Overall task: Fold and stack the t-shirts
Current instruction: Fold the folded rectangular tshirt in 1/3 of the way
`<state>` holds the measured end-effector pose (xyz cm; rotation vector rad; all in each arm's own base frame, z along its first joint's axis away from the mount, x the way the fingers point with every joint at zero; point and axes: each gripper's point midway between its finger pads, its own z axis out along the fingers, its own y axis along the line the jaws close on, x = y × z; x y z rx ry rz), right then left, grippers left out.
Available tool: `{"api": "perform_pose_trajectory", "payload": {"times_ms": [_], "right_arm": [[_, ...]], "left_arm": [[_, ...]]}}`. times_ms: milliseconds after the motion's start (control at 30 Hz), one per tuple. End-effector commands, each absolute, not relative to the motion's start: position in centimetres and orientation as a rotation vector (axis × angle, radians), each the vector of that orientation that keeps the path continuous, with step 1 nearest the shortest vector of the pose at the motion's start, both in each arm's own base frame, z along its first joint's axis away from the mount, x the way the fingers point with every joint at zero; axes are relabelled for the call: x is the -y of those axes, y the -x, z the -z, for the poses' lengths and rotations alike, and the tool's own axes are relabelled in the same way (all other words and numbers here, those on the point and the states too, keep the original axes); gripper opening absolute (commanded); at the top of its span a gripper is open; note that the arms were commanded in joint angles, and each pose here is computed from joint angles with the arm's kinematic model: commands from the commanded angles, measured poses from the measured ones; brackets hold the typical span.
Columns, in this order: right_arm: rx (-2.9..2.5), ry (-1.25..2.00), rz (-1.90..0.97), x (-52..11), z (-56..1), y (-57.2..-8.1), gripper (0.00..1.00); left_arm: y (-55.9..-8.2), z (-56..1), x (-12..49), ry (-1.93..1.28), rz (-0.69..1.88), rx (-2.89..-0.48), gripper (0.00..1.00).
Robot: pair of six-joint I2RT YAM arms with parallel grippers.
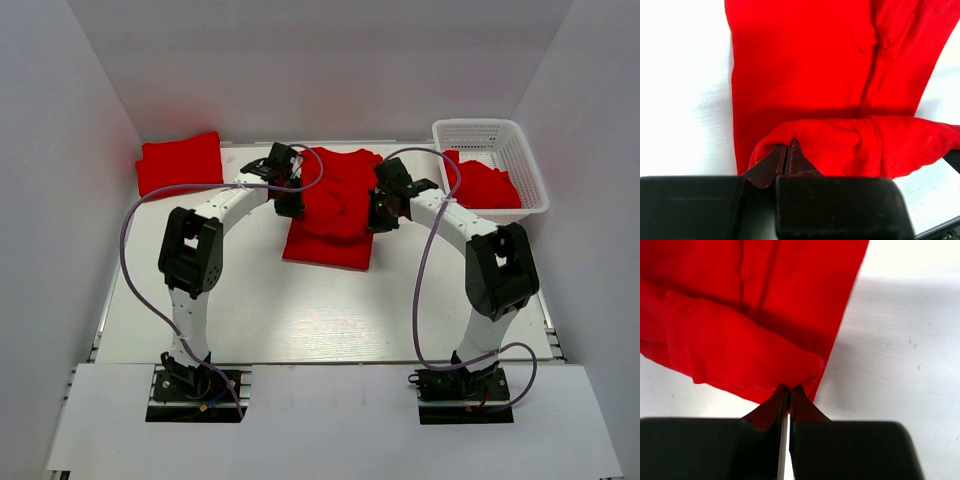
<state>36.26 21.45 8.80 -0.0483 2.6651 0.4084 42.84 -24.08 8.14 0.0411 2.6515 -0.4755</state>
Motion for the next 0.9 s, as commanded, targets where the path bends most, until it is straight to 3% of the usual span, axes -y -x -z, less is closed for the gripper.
{"api": "perform_pose_trajectory", "payload": {"times_ms": [0,433,500,567,600,633,700,733,833,867], "right_arm": [[-2.580,0.061,-0.435,-21.9,-10.3,-38.8,0.00],[-2.599,-0.001,-0.420,-21.9,-7.7,-41.5,0.00],[-2.592,-0.022,-0.430,-22.1,-7.5,-41.9,0.00],[-2.582,-0.041,-0.439,-22.0,-7.4,-42.3,0.00],[-2.575,-0.040,-0.452,-22.3,-7.4,-42.5,0.02],[-2.574,-0.045,-0.473,-22.3,-7.3,-42.7,0.11],[-2.553,-0.062,-0.503,-22.7,-7.6,-43.4,0.21],[-2.549,-0.071,-0.510,-22.8,-7.6,-43.6,0.28],[-2.504,-0.114,-0.540,-22.7,-8.5,-45.2,0.34],[-2.491,-0.125,-0.549,-22.8,-8.7,-45.7,0.47]], "left_arm": [[-44.9,-9.4,24.1,-0.045,0.496,-2.587,0.01],[-47.0,-7.5,24.3,-0.042,0.488,-2.557,0.02],[-47.1,-6.6,24.5,-0.046,0.496,-2.567,0.05],[-47.2,-6.8,24.7,-0.051,0.511,-2.559,0.17],[-47.6,-6.7,24.9,-0.051,0.514,-2.550,0.22],[-47.9,-7.1,25.0,-0.052,0.518,-2.539,0.32],[-48.4,-7.1,24.9,-0.046,0.529,-2.530,0.42],[-48.7,-7.3,25.3,-0.054,0.551,-2.519,0.42],[-49.7,-8.2,25.6,-0.032,0.597,-2.491,0.42],[-49.9,-7.9,25.7,-0.032,0.599,-2.487,0.42]]}}
